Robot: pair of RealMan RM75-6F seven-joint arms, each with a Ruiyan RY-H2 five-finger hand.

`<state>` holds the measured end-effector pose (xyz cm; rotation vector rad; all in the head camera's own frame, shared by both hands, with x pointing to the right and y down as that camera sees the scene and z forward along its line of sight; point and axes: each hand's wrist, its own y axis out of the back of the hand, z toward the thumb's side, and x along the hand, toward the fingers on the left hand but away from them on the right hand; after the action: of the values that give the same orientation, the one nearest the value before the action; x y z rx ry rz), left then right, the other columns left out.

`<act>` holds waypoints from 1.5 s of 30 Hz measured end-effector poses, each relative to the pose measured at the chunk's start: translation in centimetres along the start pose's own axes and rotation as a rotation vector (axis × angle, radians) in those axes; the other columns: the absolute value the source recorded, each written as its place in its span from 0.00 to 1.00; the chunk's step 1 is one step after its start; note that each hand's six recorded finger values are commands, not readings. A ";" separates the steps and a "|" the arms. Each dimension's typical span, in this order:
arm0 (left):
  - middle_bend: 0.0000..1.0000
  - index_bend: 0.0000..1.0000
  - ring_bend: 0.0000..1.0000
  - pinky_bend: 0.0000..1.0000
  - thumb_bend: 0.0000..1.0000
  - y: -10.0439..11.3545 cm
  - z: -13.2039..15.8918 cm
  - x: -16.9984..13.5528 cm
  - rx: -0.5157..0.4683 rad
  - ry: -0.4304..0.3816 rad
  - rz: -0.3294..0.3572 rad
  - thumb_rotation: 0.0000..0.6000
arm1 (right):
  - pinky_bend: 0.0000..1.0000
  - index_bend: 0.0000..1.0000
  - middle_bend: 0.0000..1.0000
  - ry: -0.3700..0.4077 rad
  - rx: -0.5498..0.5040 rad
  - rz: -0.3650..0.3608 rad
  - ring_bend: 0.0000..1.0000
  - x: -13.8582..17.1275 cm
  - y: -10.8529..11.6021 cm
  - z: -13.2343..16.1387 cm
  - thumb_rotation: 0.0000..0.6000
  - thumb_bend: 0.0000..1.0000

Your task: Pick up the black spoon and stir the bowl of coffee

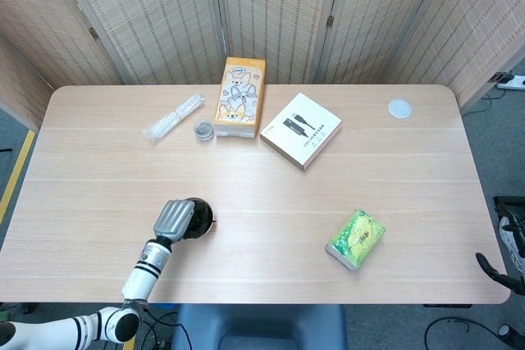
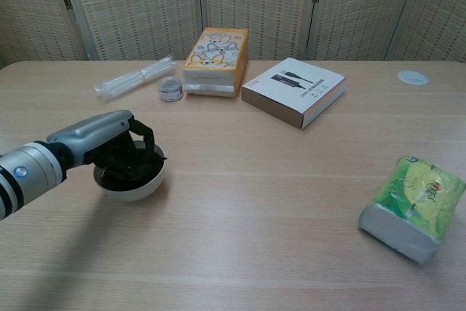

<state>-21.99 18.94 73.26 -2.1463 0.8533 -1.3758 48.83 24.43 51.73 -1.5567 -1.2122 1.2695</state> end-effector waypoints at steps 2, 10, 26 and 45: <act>1.00 0.65 0.95 1.00 0.46 -0.2 0.4 0.1 -0.001 -0.009 -0.004 1.00 | 0.24 0.09 0.22 -0.002 0.000 -0.002 0.38 0.1 0.1 0.0 1.00 0.17; 1.00 0.65 0.95 1.00 0.46 -0.1 1.0 1.4 -0.016 -0.002 -0.005 1.00 | 0.24 0.09 0.22 -0.002 -0.002 -0.013 0.38 0.2 0.3 0.0 1.00 0.17; 1.00 0.57 0.95 1.00 0.46 1.3 -1.6 0.6 -0.040 0.072 0.027 1.00 | 0.24 0.09 0.23 0.020 -0.008 -0.020 0.38 0.0 0.2 0.3 1.00 0.17; 0.68 0.14 0.63 0.78 0.36 6.8 -2.8 -2.7 -0.057 0.081 0.149 1.00 | 0.24 0.09 0.23 0.006 0.006 -0.006 0.38 -0.2 0.7 0.0 1.00 0.17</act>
<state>-27.18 15.98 68.21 -2.0340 1.0737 -1.3858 48.91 24.11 51.11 -1.5507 -1.2068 1.2630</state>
